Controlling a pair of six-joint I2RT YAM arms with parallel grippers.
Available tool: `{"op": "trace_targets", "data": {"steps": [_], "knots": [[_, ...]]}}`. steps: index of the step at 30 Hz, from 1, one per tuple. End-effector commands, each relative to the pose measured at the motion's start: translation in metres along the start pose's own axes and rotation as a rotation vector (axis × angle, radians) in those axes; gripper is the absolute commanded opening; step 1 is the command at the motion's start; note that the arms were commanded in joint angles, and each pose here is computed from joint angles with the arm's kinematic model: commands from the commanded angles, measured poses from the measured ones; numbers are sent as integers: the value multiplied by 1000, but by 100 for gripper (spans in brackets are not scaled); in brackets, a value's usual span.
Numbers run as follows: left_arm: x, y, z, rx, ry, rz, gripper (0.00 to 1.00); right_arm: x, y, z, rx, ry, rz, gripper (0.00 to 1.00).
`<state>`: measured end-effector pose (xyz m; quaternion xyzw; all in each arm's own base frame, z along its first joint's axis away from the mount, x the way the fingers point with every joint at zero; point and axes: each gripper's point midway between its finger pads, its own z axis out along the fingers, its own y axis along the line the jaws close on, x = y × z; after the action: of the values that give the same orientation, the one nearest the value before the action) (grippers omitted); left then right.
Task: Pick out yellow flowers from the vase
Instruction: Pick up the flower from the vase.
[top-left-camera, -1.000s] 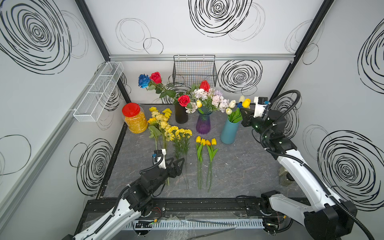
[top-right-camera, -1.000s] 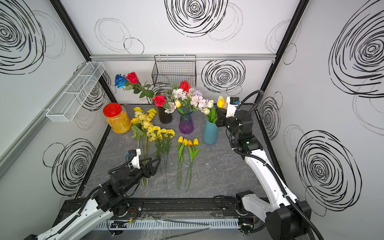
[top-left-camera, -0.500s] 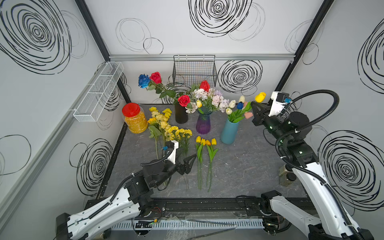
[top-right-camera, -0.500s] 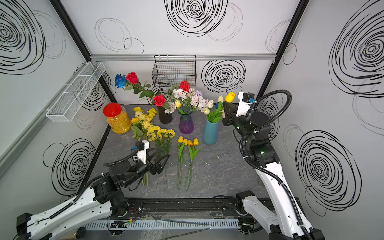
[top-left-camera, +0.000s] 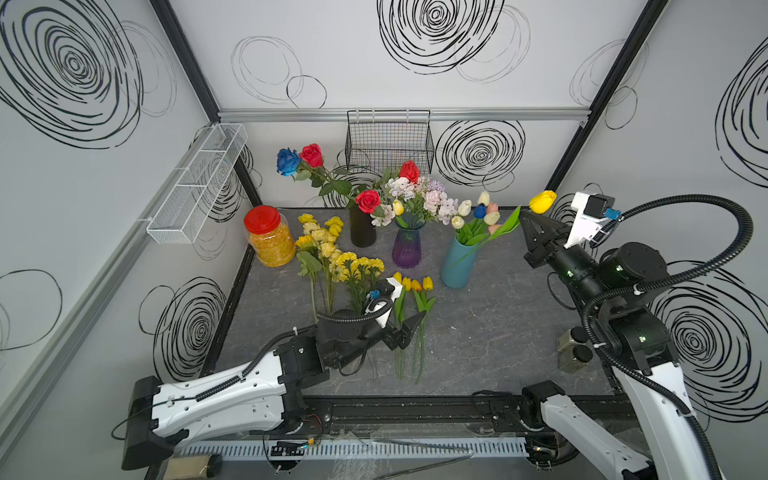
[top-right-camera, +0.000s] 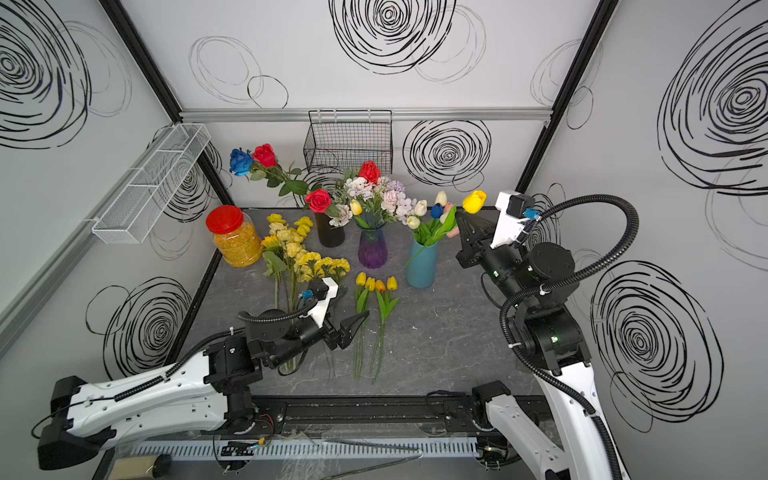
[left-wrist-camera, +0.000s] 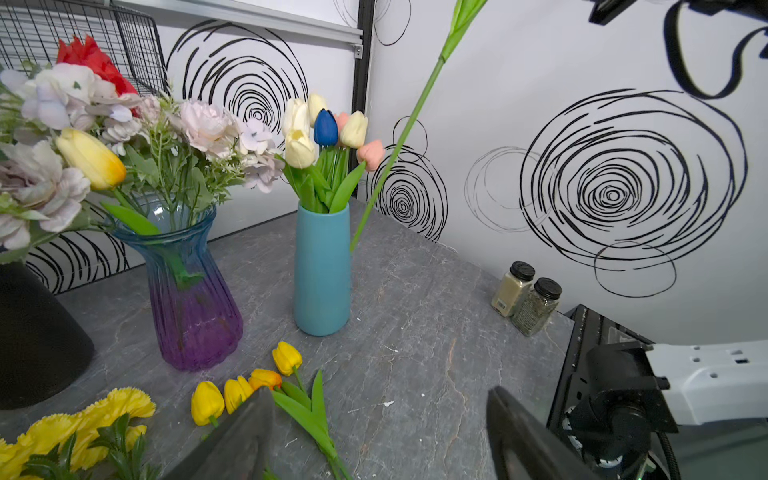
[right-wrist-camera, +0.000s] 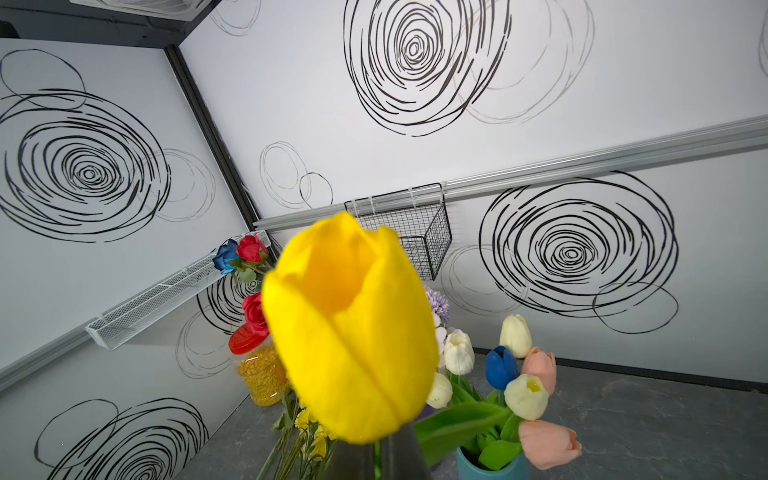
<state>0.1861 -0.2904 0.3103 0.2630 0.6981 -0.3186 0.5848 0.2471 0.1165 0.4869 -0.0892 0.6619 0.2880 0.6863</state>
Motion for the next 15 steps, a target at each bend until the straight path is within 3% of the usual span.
{"op": "trace_targets", "data": {"steps": [1,10,15], "knots": [[-36,-9,2,17,-93,24,82,0,20,-11,-91,30,21,3],[-39,-39,24,123,-59,49,80,16,57,-30,-299,107,111,3],[-34,-38,35,106,-42,43,81,26,68,-41,-373,123,165,3]]}}
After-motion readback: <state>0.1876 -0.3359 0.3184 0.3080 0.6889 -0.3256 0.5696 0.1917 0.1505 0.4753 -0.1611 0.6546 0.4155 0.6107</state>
